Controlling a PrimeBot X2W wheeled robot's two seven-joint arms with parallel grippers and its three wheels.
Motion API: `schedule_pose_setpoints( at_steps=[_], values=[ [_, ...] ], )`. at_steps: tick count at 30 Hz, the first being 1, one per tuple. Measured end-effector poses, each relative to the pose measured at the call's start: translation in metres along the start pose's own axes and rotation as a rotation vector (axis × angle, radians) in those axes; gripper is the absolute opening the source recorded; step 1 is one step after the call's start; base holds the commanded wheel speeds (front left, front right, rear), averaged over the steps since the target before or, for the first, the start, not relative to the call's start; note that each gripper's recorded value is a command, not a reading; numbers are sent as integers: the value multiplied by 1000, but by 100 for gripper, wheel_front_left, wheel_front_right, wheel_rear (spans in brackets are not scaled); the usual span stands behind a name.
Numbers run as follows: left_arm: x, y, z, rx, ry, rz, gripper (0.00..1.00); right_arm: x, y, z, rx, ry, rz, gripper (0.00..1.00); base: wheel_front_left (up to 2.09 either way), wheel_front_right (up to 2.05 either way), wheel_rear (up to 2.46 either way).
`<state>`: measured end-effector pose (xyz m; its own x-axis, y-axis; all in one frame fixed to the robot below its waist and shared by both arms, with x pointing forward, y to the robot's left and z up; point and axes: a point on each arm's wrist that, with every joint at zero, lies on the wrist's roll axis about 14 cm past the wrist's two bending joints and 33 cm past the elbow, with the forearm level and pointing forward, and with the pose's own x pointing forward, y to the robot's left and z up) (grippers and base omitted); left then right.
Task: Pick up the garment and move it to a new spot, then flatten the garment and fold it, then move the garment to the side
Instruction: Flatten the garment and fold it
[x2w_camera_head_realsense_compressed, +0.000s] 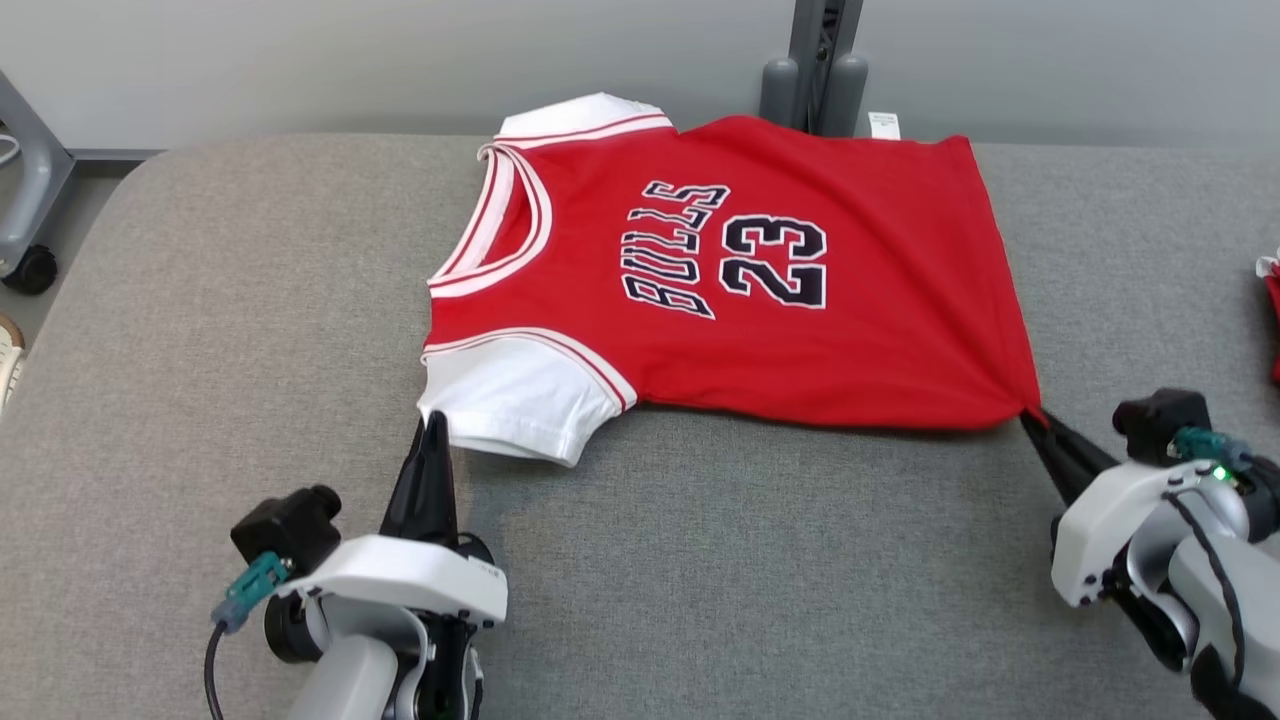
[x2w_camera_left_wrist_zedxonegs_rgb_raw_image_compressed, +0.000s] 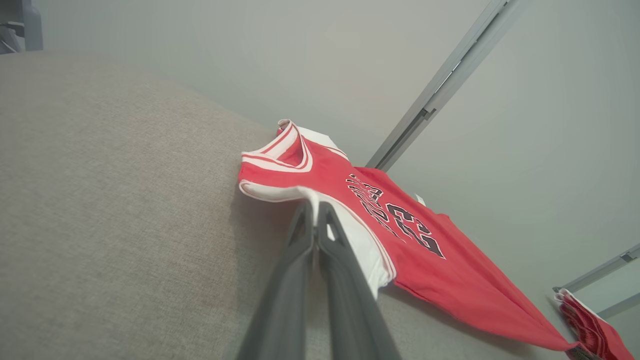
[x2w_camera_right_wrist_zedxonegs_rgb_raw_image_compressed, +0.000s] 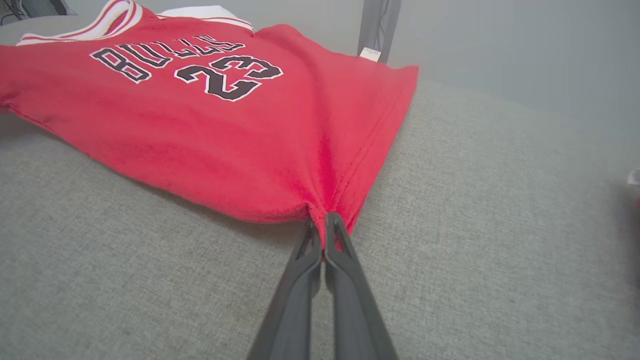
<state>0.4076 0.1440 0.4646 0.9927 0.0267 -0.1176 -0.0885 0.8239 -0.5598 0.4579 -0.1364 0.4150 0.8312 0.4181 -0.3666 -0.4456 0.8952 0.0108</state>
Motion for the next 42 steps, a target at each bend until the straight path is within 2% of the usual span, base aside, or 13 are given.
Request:
schedule_pose_setpoints(
  at_steps=[7,21,34,39,42],
  values=[
    [-20,3,0,24,-10,15,0,-12,12,-14,8,42,28,0,0,0,0],
    [-56,10,-12,57,9,19,0,-47,15,-31,64,98,26,0,0,0,0],
    [-78,14,-17,71,16,25,0,-63,20,-47,97,138,32,0,0,0,0],
    [-85,18,-21,113,30,21,0,-64,21,-52,96,158,41,0,0,0,0],
    [-90,21,-22,191,40,5,0,-66,23,-53,99,162,51,0,0,0,0]
  ],
)
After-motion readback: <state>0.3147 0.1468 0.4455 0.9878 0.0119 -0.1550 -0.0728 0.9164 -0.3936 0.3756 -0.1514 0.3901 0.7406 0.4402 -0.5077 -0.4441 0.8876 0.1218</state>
